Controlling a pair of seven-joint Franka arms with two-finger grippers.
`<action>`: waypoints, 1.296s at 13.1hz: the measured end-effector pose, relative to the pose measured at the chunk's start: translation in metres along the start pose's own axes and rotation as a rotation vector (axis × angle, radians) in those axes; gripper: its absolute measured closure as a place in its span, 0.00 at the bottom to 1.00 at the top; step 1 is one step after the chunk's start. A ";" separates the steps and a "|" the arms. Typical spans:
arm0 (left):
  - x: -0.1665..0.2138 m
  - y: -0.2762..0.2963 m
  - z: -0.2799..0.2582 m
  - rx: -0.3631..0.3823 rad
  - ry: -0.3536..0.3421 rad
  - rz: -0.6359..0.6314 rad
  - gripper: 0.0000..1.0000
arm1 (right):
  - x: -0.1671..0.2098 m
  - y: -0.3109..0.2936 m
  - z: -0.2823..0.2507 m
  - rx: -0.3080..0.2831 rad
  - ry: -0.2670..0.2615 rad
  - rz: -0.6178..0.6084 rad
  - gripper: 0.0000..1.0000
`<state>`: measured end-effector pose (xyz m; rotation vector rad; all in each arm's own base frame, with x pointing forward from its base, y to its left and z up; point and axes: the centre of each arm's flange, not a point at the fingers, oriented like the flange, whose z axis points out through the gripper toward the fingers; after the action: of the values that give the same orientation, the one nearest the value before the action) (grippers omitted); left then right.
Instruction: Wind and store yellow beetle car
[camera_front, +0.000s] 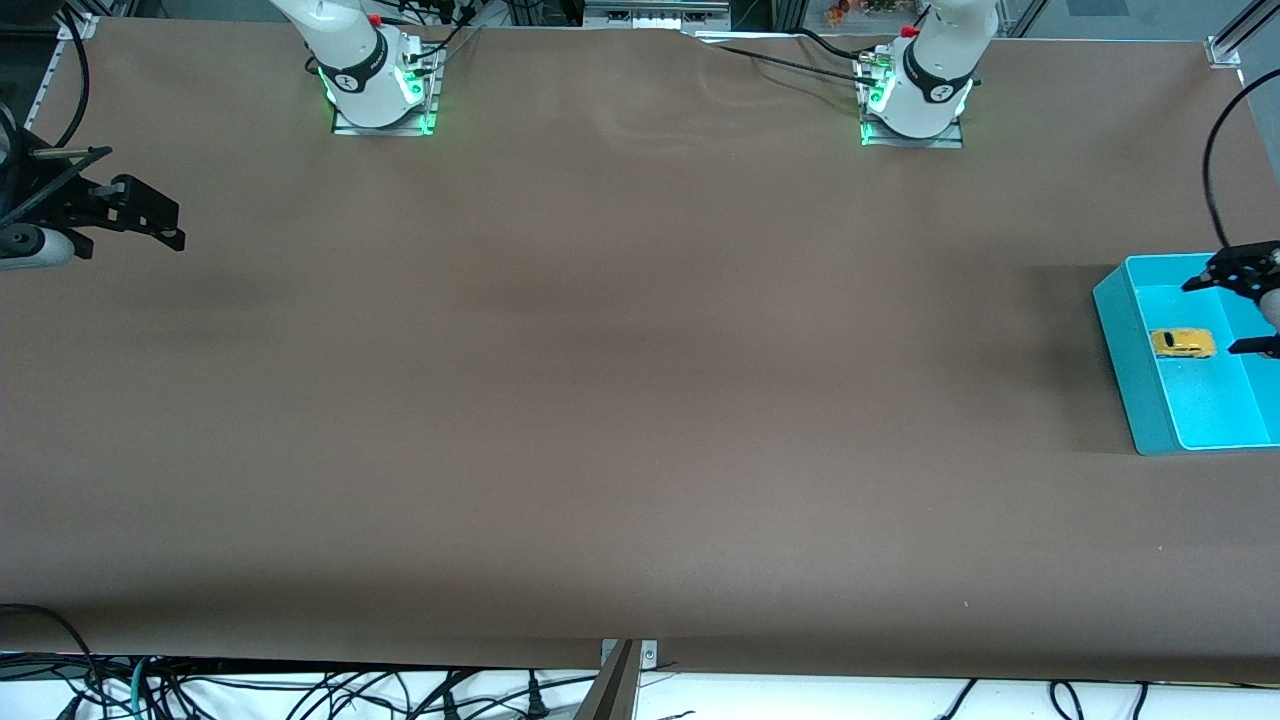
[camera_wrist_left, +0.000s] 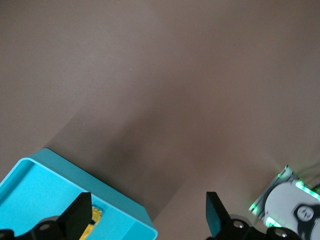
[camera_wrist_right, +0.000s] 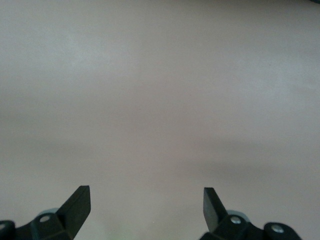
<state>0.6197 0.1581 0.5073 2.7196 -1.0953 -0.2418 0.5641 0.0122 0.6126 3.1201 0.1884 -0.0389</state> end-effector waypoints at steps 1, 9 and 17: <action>0.018 0.016 -0.007 0.017 -0.001 -0.055 0.00 | 0.000 0.000 0.000 0.000 0.000 0.000 0.00; 0.131 0.146 -0.018 0.126 -0.004 -0.369 0.00 | 0.000 0.001 0.000 0.000 -0.002 0.001 0.00; 0.078 0.184 -0.018 0.208 0.177 -0.709 0.00 | -0.003 0.021 0.000 0.000 -0.001 0.041 0.00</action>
<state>0.5569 -0.0239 0.5636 3.1343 -0.0799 0.0204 0.5640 -0.0087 0.6131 3.1229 0.1251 -0.0405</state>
